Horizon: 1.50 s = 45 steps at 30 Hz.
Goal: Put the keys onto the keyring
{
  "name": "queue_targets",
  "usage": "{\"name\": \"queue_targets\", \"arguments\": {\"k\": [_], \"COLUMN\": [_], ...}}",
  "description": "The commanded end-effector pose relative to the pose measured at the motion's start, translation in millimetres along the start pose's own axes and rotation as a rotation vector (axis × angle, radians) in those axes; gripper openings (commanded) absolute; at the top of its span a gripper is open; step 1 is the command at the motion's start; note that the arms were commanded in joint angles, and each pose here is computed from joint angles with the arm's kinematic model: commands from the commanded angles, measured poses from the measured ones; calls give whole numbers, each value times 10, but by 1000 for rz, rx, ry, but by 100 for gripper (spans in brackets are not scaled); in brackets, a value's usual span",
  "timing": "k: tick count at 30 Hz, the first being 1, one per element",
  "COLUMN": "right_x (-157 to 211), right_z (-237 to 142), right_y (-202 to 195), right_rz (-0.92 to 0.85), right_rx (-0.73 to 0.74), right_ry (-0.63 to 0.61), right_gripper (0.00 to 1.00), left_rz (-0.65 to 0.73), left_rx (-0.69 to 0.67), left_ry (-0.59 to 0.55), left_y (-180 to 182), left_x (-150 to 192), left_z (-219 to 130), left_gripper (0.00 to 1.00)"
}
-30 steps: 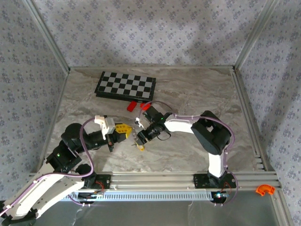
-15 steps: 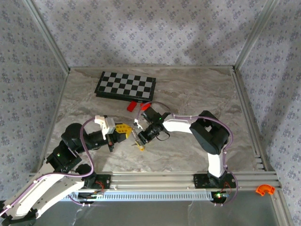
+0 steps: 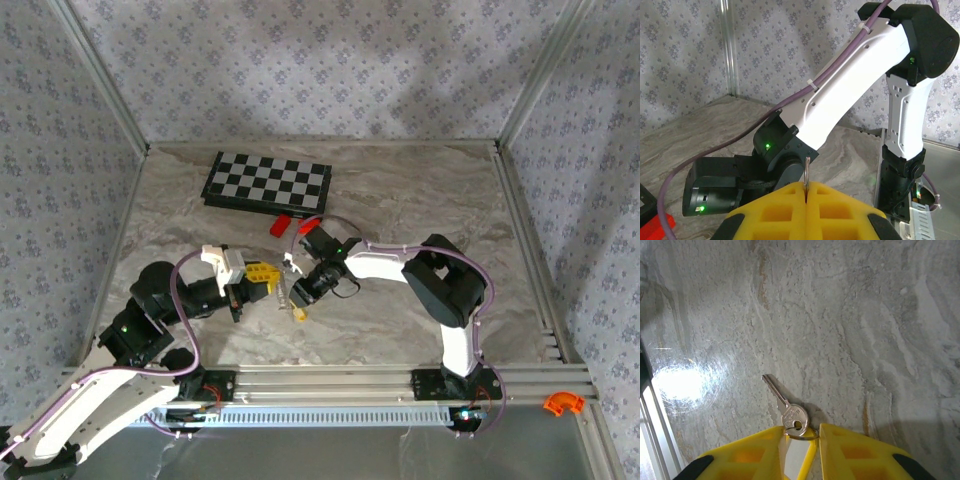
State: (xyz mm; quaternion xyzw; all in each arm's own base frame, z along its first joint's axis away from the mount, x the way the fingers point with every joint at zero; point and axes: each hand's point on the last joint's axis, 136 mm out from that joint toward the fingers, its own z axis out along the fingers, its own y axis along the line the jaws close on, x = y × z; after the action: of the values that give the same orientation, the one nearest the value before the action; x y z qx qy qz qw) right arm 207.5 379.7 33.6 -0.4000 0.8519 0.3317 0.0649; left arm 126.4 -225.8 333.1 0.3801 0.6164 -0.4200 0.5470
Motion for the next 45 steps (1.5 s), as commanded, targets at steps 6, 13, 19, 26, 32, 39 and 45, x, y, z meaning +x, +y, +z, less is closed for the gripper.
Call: {"name": "queue_targets", "arguments": {"k": [6, 13, 19, 26, 32, 39, 45], "right_x": [107, 198, 282, 173, 44, 56, 66], "right_z": [-2, -81, -231, -325, -315, -301, -298], "right_y": [74, 152, 163, 122, 245, 139, 58], "right_rz": [-16, -15, -10, -23, -103, -174, -261], "right_rx": [-11, -23, -22, -76, -203, -204, -196], "right_ry": [54, 67, 60, 1, -62, -67, -108], "right_gripper": [22, 19, 19, 26, 58, 69, 69], "left_rz": [14, 12, 15, 10, 4, 6, -1], "left_rx": [-12, -14, -20, -13, -14, -23, -2], "left_ry": [-41, -42, -46, -47, -45, -41, -37], "left_y": [12, 3, 2, -16, -23, -8, -24], "left_x": [-90, -84, -82, -92, -115, -139, -150], "left_z": [-27, -54, -82, -92, -108, -107, -58], "left_gripper": [0, 0, 0, 0, 0, 0, 0]}}
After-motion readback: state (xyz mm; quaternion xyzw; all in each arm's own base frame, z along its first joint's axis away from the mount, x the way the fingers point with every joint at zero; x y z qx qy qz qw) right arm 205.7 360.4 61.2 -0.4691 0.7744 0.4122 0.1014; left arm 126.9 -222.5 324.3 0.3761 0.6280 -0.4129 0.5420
